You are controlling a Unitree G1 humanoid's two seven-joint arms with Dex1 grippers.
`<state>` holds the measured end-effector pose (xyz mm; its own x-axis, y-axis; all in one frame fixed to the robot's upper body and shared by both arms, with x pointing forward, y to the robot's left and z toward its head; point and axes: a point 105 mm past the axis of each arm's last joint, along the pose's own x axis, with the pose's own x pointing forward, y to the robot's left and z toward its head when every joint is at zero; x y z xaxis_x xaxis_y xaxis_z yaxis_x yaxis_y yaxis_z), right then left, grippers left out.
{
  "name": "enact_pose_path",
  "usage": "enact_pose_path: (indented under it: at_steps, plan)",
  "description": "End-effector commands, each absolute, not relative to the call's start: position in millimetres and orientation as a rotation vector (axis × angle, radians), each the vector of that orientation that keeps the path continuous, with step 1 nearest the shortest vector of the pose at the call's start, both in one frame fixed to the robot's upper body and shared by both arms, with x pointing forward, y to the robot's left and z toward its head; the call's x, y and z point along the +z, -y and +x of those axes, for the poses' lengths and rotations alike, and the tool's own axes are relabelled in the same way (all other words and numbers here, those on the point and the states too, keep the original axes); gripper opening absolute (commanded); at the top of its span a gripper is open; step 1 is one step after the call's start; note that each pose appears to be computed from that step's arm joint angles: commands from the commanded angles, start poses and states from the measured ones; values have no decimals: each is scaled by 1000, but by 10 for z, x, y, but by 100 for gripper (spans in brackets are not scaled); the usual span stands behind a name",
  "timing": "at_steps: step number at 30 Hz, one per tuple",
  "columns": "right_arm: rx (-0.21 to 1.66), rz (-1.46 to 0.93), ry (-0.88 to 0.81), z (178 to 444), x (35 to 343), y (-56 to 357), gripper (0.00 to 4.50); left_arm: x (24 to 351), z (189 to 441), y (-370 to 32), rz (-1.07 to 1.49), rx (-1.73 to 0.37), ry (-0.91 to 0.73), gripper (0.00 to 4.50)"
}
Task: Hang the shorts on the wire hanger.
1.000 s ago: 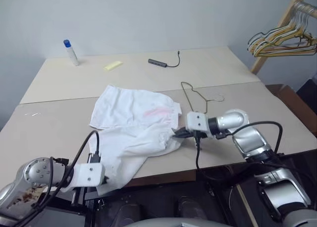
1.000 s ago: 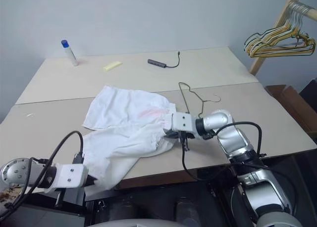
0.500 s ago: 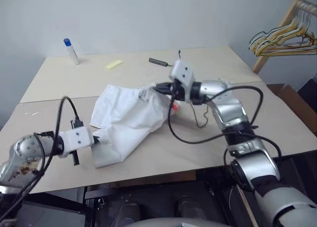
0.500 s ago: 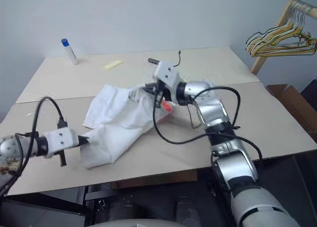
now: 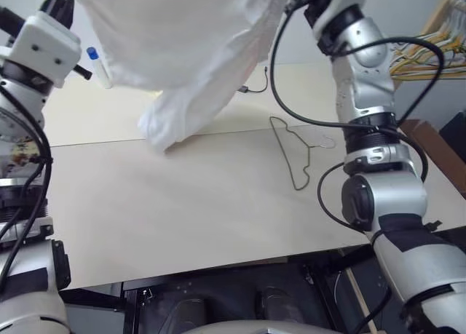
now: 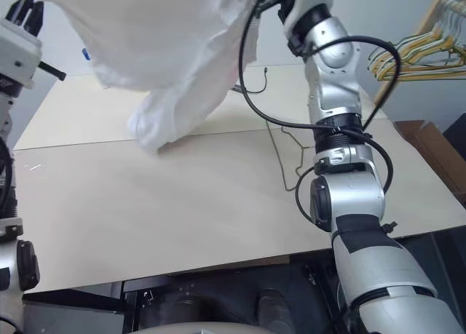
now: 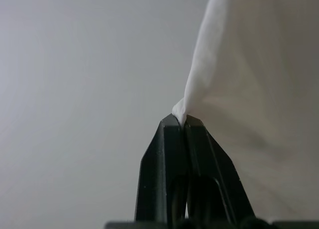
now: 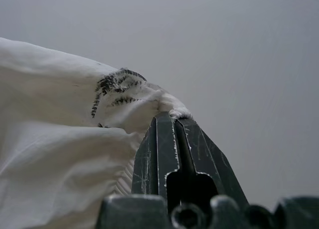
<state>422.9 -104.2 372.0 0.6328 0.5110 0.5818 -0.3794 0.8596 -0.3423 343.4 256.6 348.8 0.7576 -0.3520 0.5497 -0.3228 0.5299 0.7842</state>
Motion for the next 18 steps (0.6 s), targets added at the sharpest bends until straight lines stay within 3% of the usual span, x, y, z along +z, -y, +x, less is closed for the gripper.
enact_pose_path:
  at_steps: [1, 4, 6, 8, 13, 18]
  plan:
    - [732, -266, 673, 4034, 3387, 905, 2, 3386, 3251, -2551, 1077, -181, 703, 0]
    - [895, -394, 497, 3916, 2702, 819, 2, 2785, 3142, -2556, 1173, -478, 426, 0]
    - [1035, -575, 298, 3747, 1999, 806, 2, 2107, 2876, -2606, 1150, -775, 74, 0]
    - [1186, -687, 147, 3484, 1475, 857, 2, 1676, 2577, -2652, 1094, -949, -186, 0]
    - [1289, -695, 54, 3209, 1202, 961, 2, 1206, 2209, -2691, 1100, -1085, -435, 0]
    - [1327, -759, 13, 3128, 1150, 1056, 2, 983, 2016, -2602, 1109, -1179, -539, 0]
